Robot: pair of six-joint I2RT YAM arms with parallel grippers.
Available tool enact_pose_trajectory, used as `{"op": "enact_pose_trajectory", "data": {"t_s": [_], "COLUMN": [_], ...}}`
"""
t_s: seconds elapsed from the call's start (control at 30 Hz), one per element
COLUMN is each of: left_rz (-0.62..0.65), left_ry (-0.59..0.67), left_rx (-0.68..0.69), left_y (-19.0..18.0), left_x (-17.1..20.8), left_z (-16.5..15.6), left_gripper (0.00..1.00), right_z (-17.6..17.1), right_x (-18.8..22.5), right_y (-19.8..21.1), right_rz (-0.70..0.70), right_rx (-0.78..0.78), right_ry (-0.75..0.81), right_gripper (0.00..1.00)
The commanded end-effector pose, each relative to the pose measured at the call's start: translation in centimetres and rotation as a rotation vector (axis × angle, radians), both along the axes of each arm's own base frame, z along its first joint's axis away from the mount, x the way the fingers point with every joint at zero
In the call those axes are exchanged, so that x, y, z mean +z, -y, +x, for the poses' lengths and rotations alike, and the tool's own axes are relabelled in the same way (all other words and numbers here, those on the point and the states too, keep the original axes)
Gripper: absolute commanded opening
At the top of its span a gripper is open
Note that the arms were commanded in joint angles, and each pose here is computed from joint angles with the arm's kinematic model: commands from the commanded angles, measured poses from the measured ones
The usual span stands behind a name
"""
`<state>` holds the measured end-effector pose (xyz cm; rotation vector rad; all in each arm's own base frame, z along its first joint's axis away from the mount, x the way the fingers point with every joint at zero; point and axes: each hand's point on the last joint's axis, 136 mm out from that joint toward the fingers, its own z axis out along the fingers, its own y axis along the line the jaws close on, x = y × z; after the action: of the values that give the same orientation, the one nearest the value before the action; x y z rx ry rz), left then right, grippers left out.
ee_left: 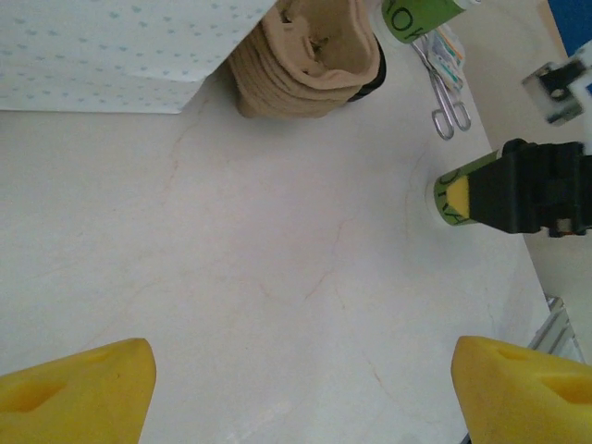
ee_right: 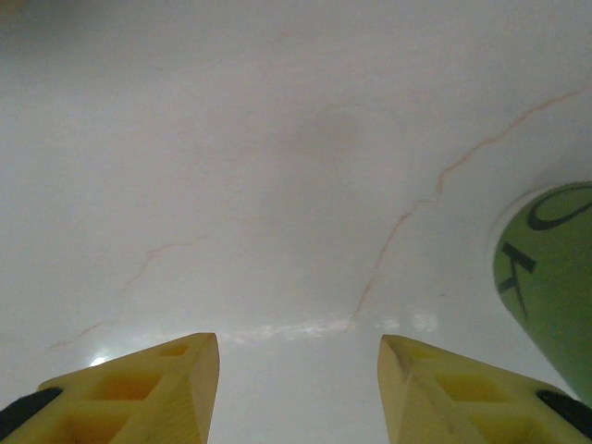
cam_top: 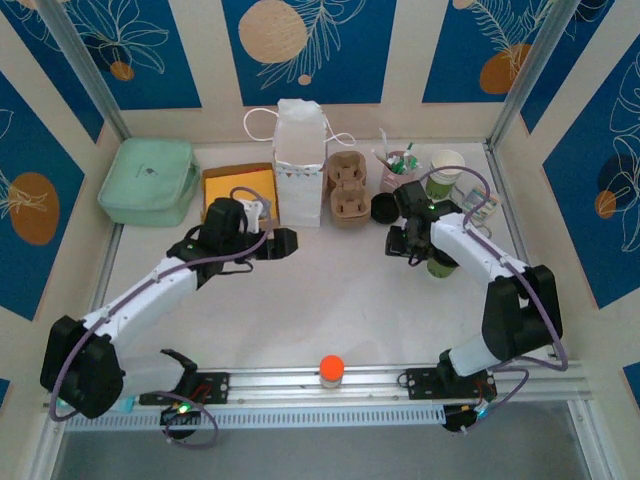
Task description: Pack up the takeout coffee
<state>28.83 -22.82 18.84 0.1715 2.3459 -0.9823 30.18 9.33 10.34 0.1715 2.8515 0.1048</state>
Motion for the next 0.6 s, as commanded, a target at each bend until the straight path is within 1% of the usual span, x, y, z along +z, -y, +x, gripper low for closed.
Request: {"op": "enact_pose_trajectory", "data": {"t_s": [0.0,0.07,0.13,0.33,0.4,0.57], "left_rz": [-0.020,-0.038,-0.054,-0.090,-0.102,-0.111], "left_ry": [0.058,0.064,0.064,0.060,0.053,0.042], "left_rx": [0.019,0.050,0.081,0.155,0.174,0.196], "left_y": [-1.8,-3.2,-4.7,-8.0,-8.8,-9.5], "left_x": [1.4,1.9,2.3,2.6,2.5,2.1], "left_z": [-0.2,-0.2,-0.3,-0.9,-1.1,-1.6], "left_gripper": [0.84,0.84,0.84,0.85,0.85,0.85], "right_z": [0.9,1.7,2.5,5.8,7.0,9.6], "right_x": [3.0,3.9,4.5,4.5,4.3,3.6], "right_y": [-2.5,-3.6,-4.6,-5.8,-5.9,-6.6], "right_rz": [0.153,0.235,0.284,0.364,0.384,0.393], "right_rx": [0.023,0.027,0.031,-0.006,-0.025,-0.044], "right_ry": [0.061,0.083,0.095,0.097,0.092,0.087], "right_gripper": [0.50,0.50,0.50,0.48,0.46,0.46]}}
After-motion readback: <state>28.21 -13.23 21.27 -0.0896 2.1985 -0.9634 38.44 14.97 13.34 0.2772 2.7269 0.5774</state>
